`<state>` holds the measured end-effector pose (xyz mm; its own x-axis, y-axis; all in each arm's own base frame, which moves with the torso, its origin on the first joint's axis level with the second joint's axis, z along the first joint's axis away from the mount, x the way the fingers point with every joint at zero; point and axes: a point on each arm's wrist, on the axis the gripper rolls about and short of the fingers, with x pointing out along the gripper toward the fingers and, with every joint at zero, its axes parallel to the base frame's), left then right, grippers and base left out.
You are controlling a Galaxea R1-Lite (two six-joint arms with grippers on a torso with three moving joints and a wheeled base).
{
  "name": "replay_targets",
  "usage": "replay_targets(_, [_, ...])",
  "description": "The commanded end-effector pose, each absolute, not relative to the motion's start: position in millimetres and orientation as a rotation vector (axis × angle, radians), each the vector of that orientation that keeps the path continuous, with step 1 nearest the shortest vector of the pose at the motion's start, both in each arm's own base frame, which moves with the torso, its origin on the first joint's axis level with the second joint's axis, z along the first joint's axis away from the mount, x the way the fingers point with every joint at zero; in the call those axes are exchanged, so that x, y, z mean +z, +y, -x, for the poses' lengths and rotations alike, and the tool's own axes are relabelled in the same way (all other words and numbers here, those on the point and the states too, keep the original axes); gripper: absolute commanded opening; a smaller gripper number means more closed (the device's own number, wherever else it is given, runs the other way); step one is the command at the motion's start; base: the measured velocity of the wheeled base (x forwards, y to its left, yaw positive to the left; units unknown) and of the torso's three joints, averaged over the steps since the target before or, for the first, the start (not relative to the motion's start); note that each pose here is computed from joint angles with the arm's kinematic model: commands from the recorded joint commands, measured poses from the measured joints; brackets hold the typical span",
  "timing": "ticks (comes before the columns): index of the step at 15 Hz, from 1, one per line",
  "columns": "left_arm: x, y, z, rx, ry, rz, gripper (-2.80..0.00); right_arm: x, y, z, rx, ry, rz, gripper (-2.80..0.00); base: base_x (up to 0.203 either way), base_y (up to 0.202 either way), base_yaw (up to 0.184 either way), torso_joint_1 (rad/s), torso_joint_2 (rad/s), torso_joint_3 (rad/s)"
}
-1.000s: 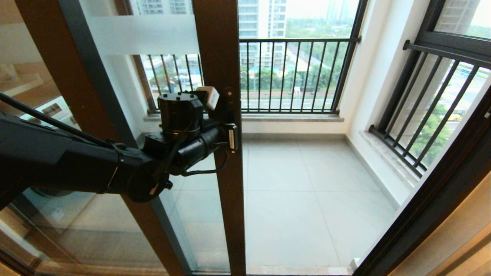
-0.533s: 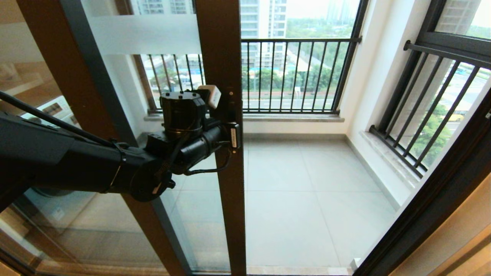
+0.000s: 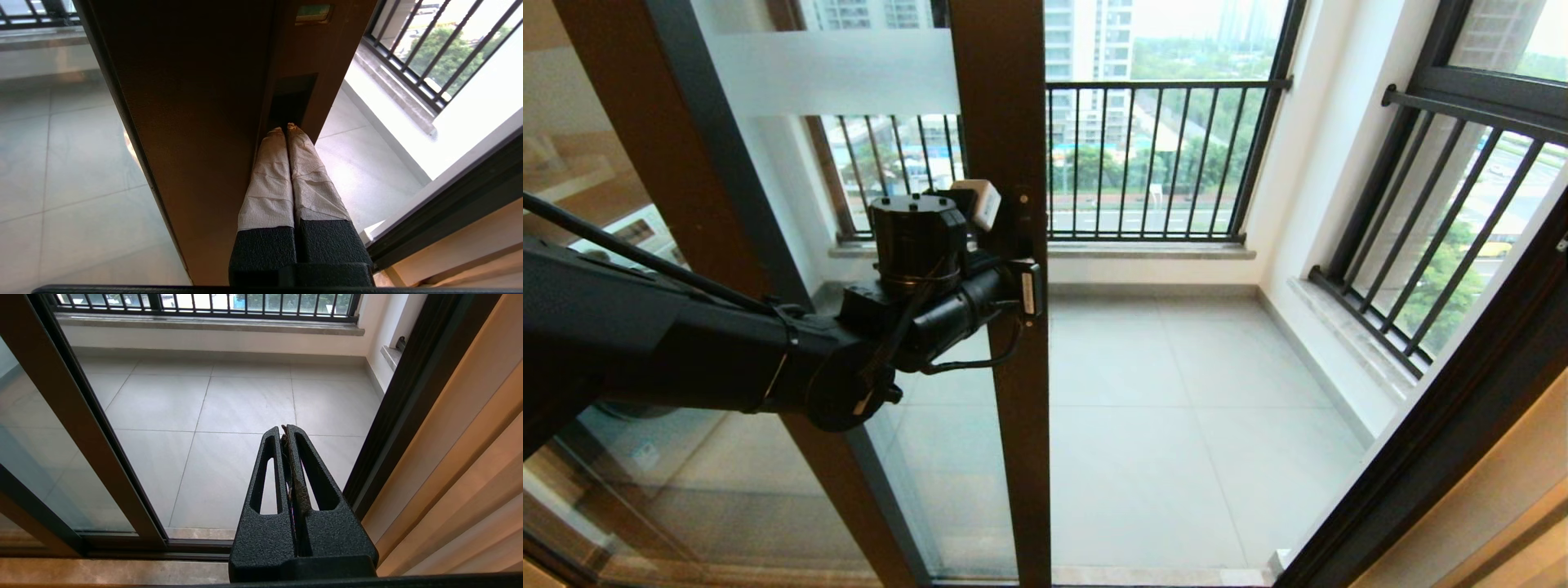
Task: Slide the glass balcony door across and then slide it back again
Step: Close the slid door
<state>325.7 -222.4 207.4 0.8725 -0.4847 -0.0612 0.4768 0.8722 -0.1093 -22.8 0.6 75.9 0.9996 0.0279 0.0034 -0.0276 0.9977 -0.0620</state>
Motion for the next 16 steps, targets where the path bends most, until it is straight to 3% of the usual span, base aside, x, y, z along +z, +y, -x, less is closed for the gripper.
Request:
replay_targets(1, [205.7,-224.6,-325.5,-0.506,0.093,0.091,-2.8,75.9,0.6,22.8,0.029,-0.005,0.063,-2.8,0.0,0.0,0.0,0.0,0.0,0.0])
replay_targets(16, [202.9,-256.7,-310.3,-0.587,0.092,0.089,-2.8,76.0,0.6,22.8,0.028,-0.005,0.063,-2.8,0.0,0.0,0.0,0.0,0.0,0.0])
